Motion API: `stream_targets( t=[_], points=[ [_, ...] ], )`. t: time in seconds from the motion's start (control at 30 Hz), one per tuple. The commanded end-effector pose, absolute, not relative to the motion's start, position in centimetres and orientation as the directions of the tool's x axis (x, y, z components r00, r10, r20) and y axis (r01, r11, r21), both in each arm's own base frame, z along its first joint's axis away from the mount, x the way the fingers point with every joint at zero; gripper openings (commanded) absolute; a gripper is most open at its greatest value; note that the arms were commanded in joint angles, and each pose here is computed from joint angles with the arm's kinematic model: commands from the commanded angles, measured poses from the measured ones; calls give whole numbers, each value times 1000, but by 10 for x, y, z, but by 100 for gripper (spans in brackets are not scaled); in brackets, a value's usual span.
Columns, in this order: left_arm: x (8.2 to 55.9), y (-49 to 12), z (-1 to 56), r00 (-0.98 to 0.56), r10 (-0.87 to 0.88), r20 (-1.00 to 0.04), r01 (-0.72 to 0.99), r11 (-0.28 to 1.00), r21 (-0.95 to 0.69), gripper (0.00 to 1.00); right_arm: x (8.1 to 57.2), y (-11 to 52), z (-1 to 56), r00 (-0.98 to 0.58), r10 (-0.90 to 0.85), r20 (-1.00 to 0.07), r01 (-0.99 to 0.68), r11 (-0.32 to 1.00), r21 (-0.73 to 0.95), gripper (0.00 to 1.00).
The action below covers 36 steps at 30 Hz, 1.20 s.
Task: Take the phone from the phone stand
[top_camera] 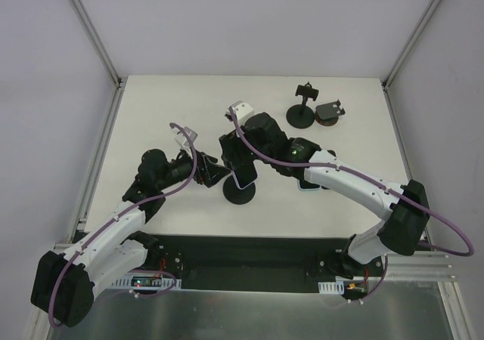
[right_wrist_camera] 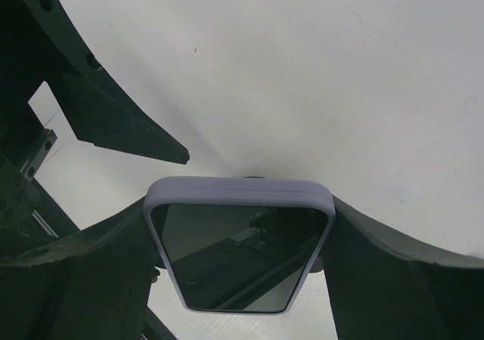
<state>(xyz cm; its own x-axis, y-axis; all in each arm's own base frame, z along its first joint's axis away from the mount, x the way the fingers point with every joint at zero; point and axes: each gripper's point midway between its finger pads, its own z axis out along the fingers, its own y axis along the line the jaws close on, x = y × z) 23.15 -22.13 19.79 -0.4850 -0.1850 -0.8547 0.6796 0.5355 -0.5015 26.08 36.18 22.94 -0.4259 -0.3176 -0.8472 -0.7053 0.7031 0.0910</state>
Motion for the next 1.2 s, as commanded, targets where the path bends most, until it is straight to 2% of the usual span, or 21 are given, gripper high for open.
stream_targets(
  t=[0.0, 0.23, 0.43, 0.57, 0.7, 0.77, 1.17],
  points=[
    [233, -229, 229, -410, -253, -876, 735, 477, -481, 75, 247, 371, 255, -433, -236, -870, -723, 668, 179, 1],
    [233, -232, 230, -428, -265, -864, 732, 458, -504, 68, 245, 372, 254, -438, -236, -867, -727, 660, 188, 1],
    [239, -233, 224, -455, -273, -847, 707, 468, -531, 52, 242, 373, 254, -443, -239, -864, -735, 648, 198, 1],
    [241, -234, 224, -466, -293, -835, 694, 465, -550, 36, 239, 374, 252, -449, -246, -859, -743, 637, 206, 1],
    [243, -229, 218, -472, -309, -825, 663, 492, -564, 7, 232, 376, 254, -452, -258, -854, -764, 606, 221, 1],
    [247, -224, 211, -474, -314, -823, 634, 527, -566, 0, 229, 374, 257, -458, -261, -850, -773, 589, 235, 1],
    [247, -207, 187, -477, -324, -817, 551, 614, -565, 0, 220, 352, 284, -449, -232, -863, -821, 488, 296, 1]
  ],
)
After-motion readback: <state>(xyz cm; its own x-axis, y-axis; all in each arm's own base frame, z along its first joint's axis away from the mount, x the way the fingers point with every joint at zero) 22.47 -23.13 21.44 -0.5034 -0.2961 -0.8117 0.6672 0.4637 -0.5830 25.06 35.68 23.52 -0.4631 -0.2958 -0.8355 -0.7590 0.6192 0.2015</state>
